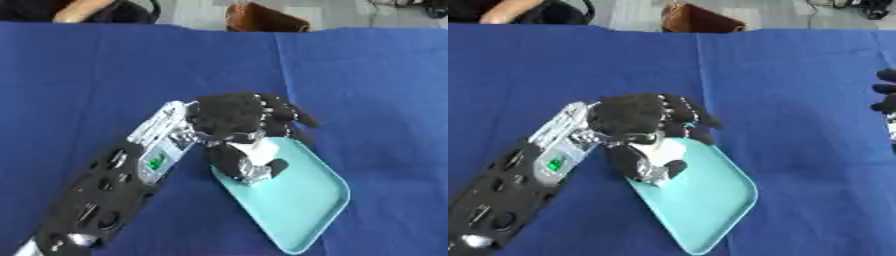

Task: Pick up objects on the table and place them in the box.

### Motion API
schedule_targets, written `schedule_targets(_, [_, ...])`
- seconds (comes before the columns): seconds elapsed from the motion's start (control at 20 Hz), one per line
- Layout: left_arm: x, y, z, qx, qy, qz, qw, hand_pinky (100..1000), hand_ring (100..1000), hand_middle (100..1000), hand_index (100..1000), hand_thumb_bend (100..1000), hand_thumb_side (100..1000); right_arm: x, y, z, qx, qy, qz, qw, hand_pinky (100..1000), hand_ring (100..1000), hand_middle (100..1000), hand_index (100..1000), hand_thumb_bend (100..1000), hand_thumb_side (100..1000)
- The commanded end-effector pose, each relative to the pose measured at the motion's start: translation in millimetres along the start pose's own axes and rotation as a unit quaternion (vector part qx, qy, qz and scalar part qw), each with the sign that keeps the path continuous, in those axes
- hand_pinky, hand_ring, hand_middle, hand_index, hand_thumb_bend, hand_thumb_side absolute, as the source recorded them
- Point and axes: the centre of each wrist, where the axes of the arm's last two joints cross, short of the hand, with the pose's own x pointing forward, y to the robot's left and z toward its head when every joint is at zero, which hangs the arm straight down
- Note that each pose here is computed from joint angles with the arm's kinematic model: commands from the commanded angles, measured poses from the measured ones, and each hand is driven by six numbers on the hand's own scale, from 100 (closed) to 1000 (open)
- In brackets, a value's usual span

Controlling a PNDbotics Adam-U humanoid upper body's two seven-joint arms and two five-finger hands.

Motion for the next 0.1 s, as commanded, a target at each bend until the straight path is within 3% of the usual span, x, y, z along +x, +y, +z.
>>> schedule_targets(0.05, [-1.1,-5.9,6.7,-0.013,0.010,0.012,1.000,858,911,961,946,100,1000,7.2,-9.9,-5.1,-0.013,-0.016,0.012,1.000,712,830,857,914,100,776])
schedule_targets(0.1, [-0.2,-5.0,8.3,-0.007,0.011,0.015,1.000,858,911,960,946,100,1000,7.6,-11.5,-4.6,-0.019,-0.015,0.013,1.000,712,831,857,916,100,777])
